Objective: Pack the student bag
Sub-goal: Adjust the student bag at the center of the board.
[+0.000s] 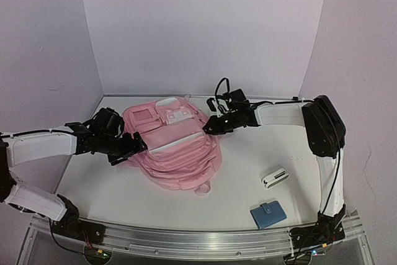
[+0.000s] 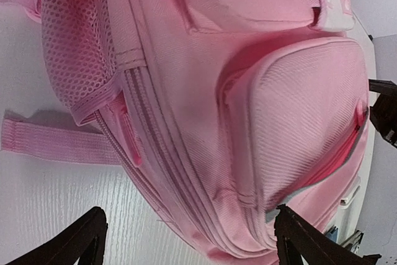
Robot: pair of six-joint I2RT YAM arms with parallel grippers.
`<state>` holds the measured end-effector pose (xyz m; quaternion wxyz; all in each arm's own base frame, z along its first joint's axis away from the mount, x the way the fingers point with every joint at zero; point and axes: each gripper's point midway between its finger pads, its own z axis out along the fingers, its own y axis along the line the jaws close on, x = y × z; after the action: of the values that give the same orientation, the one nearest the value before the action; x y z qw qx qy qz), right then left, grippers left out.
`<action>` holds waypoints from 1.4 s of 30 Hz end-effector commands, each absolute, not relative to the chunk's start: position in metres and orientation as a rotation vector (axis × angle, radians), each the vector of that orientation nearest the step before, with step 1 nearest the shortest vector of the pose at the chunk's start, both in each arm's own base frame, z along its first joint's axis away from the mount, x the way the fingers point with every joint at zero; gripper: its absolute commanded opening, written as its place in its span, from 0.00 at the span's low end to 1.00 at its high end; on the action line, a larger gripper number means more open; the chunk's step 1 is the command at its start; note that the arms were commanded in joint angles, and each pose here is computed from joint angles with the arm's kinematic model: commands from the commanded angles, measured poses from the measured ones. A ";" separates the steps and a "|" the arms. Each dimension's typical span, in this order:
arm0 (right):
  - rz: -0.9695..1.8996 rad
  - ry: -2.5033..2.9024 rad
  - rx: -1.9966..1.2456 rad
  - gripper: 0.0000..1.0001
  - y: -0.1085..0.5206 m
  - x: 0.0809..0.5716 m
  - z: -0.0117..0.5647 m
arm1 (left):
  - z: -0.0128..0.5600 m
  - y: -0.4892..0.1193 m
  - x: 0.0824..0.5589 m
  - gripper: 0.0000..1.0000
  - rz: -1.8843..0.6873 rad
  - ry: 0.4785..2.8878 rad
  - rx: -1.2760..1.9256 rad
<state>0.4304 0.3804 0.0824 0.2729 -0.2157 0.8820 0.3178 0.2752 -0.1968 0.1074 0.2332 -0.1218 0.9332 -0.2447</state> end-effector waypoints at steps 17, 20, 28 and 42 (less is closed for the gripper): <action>0.827 2.423 -0.466 0.29 0.349 0.287 0.111 | 0.133 -0.199 0.395 0.81 -0.812 2.333 -0.182; 0.891 2.355 -0.559 0.44 0.348 0.273 0.134 | 0.131 -0.193 0.389 0.87 -0.770 2.363 -0.160; 1.006 2.180 -0.835 0.68 0.371 0.257 0.169 | 0.122 -0.189 0.350 0.91 -0.815 2.418 -0.127; 0.911 2.181 -0.980 0.78 0.413 0.296 0.124 | 0.099 -0.196 0.323 0.89 -0.907 2.507 -0.096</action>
<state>0.2841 0.3977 0.1174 0.2626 -0.3424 0.8339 0.3443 0.3234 -0.1922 0.0915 0.2289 -0.0498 0.9175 -0.3213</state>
